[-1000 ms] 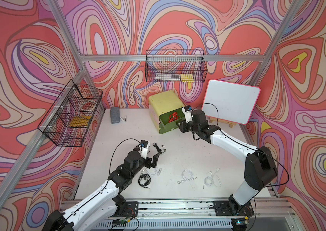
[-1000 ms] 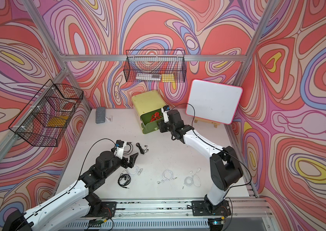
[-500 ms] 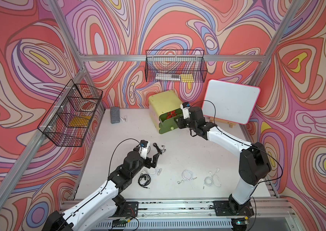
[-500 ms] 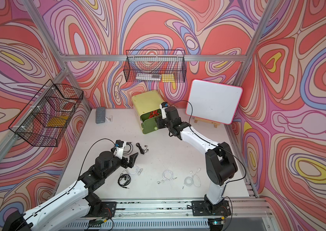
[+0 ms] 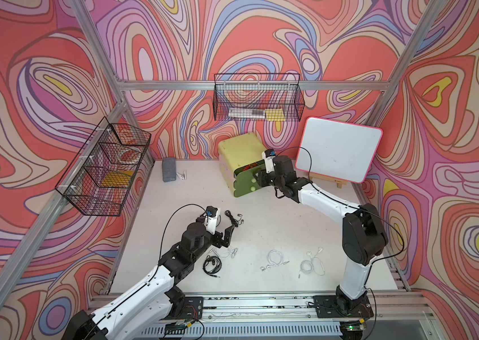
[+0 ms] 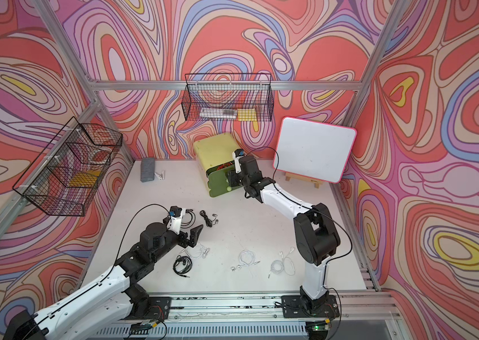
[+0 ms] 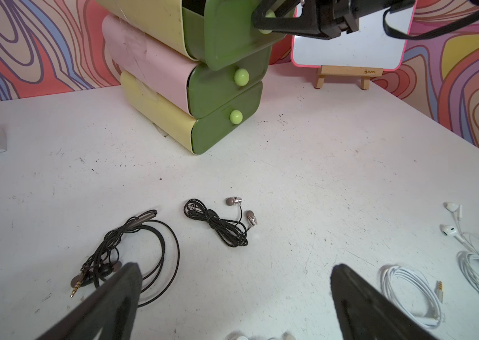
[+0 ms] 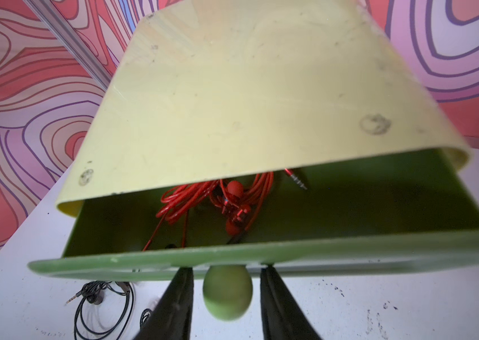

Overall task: Place the wired earphones into the drawer by color
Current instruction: Close the drawer in the storage box.

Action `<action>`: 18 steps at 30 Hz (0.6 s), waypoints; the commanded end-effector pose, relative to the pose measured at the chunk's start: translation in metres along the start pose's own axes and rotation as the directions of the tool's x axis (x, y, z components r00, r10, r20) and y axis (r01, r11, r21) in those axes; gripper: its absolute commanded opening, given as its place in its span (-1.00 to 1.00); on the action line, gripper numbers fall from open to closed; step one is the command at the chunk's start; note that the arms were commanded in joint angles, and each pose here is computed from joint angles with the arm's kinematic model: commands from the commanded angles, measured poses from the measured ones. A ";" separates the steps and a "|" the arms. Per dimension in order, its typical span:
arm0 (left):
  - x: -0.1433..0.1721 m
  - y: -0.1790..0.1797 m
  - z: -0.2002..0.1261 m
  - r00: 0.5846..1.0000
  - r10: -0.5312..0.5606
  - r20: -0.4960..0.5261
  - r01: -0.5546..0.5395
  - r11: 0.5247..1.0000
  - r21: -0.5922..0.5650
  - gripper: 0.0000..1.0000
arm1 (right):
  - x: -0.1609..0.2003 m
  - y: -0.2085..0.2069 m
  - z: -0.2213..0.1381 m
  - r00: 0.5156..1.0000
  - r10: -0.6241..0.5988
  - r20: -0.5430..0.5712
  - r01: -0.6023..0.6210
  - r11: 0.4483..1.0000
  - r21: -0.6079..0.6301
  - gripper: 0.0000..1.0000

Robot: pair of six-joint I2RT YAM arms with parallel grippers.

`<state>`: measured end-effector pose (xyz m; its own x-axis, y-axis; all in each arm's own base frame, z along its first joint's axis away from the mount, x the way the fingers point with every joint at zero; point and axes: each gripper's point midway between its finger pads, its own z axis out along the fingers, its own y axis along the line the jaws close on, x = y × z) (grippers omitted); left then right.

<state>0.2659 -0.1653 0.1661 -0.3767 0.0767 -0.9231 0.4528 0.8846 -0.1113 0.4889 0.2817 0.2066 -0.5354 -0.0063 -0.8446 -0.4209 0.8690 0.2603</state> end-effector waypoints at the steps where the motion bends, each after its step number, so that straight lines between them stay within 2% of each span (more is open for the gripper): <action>1: -0.014 -0.003 -0.003 0.999 -0.013 0.039 0.012 1.000 0.014 0.98 | -0.017 -0.004 0.005 0.998 0.007 0.056 -0.008 1.000 0.016 -0.21; 18: -0.014 -0.001 -0.003 0.999 -0.013 0.040 0.013 1.000 0.007 0.98 | -0.029 -0.004 0.023 0.997 0.008 0.079 -0.010 1.000 0.018 -0.20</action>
<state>0.2658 -0.1651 0.1674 -0.3732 0.0743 -0.9248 0.4530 0.8845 -0.1117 0.5128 0.2909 0.2122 -0.5029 0.0151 -0.8642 -0.4144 0.8733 0.2564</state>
